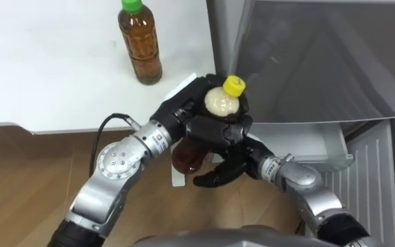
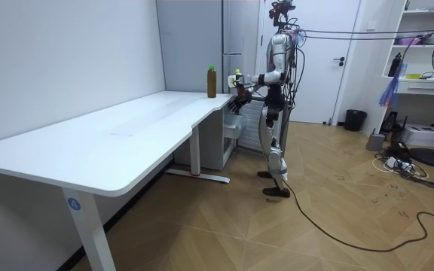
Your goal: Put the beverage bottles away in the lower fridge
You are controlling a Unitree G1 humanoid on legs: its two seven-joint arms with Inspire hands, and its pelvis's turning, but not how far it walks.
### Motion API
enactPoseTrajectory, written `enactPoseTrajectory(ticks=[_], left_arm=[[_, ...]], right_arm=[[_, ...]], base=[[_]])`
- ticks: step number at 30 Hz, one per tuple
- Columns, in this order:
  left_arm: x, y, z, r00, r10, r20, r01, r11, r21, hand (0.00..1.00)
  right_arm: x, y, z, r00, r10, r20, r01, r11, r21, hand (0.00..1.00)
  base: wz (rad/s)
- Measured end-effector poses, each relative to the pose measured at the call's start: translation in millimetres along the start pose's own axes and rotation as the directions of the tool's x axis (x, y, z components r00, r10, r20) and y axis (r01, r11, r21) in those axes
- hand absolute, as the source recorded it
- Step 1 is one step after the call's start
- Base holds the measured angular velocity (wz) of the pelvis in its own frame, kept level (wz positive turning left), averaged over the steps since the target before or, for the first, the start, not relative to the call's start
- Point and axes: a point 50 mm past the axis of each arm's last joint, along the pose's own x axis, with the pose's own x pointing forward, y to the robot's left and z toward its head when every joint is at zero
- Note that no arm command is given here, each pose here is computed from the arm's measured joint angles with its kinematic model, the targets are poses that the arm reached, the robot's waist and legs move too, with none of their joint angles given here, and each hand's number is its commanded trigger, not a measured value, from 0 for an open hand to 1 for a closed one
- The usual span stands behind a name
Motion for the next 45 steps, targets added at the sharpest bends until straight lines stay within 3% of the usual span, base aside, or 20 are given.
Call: enactPoseTrajectory(ticks=[10, 30, 45], left_arm=[[1.8, -8.0, -2.1, 1.000, -0.013, -0.006, 0.013, 1.000, -0.008, 1.00], [3.2, -14.0, -3.4, 1.000, -0.022, -0.012, 0.022, 1.000, -0.011, 1.00], [3.1, -14.5, -3.1, 1.000, -0.021, -0.006, 0.021, 1.000, -0.012, 1.00]], right_arm=[[1.8, 13.5, 1.6, 0.985, 0.174, -0.018, -0.175, 0.984, -0.042, 0.00], [2.0, 16.2, 3.0, 0.972, 0.234, -0.013, -0.234, 0.972, -0.034, 0.00], [0.6, 22.6, 5.1, 0.964, 0.198, 0.180, -0.240, 0.937, 0.254, 0.00]], base=[[0.00], [0.00], [0.00]])
